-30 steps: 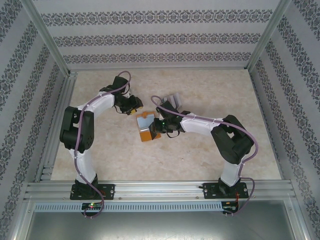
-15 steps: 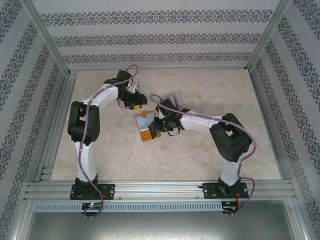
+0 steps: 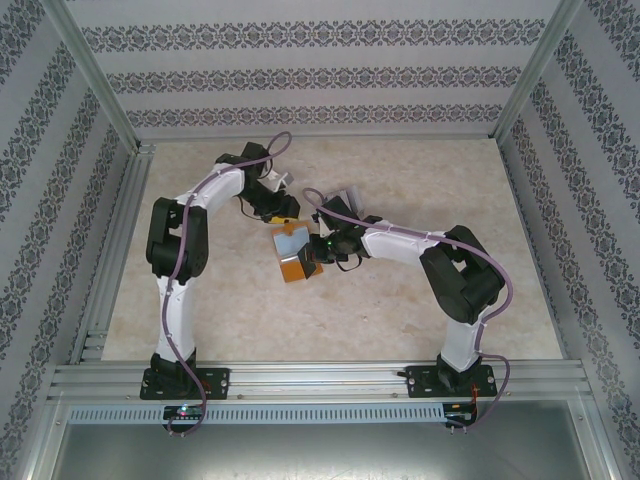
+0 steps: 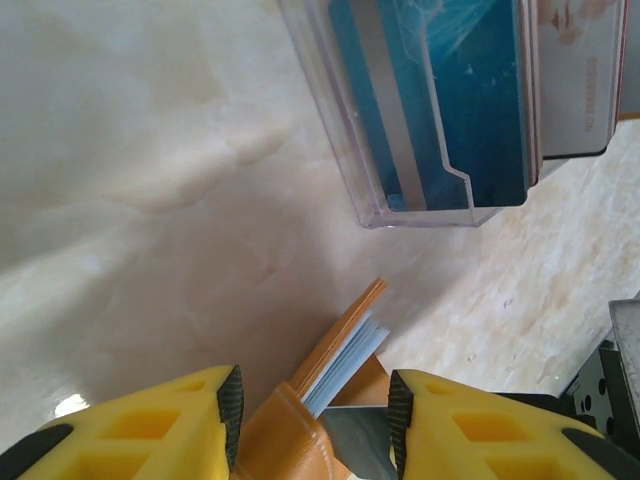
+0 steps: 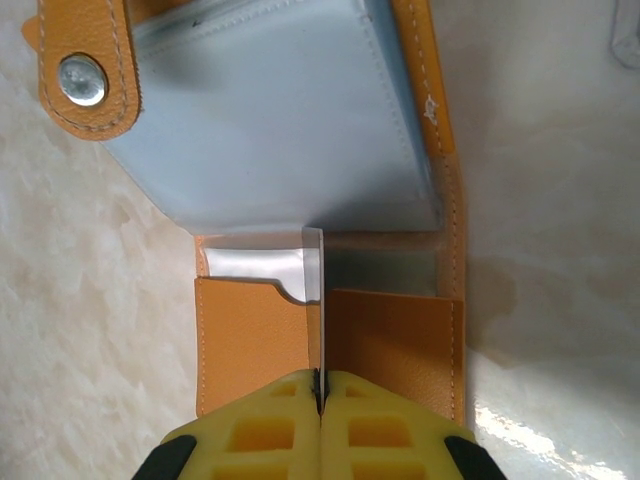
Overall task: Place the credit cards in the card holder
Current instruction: Rotate the card holder at the center of the table.
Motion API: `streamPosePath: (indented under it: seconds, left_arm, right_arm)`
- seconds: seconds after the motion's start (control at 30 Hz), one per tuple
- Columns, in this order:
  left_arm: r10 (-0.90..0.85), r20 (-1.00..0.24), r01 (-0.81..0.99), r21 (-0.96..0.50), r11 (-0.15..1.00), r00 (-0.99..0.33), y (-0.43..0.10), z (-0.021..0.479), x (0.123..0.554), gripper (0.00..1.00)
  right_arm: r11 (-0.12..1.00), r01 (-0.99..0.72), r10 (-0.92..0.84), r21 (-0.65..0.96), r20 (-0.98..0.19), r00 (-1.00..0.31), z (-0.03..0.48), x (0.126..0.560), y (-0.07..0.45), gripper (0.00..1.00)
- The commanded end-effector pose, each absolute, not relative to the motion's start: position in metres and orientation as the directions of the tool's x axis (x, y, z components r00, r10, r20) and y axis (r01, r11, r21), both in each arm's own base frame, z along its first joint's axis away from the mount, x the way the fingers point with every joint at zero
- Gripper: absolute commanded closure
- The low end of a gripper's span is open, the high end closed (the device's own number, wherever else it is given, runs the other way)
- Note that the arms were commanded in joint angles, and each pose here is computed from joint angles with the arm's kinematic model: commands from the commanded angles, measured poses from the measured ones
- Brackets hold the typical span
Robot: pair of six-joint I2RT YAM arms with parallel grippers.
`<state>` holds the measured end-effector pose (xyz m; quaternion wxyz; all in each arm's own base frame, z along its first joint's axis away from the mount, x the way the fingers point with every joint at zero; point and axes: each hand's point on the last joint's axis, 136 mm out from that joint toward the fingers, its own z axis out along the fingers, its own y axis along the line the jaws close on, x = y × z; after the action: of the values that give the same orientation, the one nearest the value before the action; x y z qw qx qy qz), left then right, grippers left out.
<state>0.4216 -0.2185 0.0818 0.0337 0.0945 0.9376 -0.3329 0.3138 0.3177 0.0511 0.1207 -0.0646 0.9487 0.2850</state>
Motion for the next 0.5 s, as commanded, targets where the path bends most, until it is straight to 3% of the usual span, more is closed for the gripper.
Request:
streamPosePath:
  seconds: [0.0, 0.13, 0.33, 0.47]
  left_arm:
    - [0.220, -0.089, 0.228, -0.600, 0.767, -0.972, -0.224, 0.072, 0.407, 0.56]
    - [0.219, -0.059, 0.211, -0.588, 0.781, -0.974, -0.220, 0.066, 0.402, 0.62]
    - [0.188, -0.056, 0.184, -0.595, 0.782, -0.981, -0.219, 0.066, 0.405, 0.97]
    - [0.116, -0.056, 0.125, -0.630, 0.766, -0.992, -0.213, 0.068, 0.406, 1.00]
  right_arm:
    - [0.855, -0.176, -0.075, 0.488, -0.219, -0.973, 0.036, 0.307, 0.306, 0.97]
    - [0.857, -0.171, -0.070, 0.486, -0.219, -0.973, 0.037, 0.308, 0.302, 0.97]
    - [0.859, -0.172, -0.072, 0.482, -0.219, -0.973, 0.037, 0.309, 0.299, 0.97]
    - [0.861, -0.171, -0.068, 0.479, -0.224, -0.972, 0.039, 0.313, 0.295, 0.96]
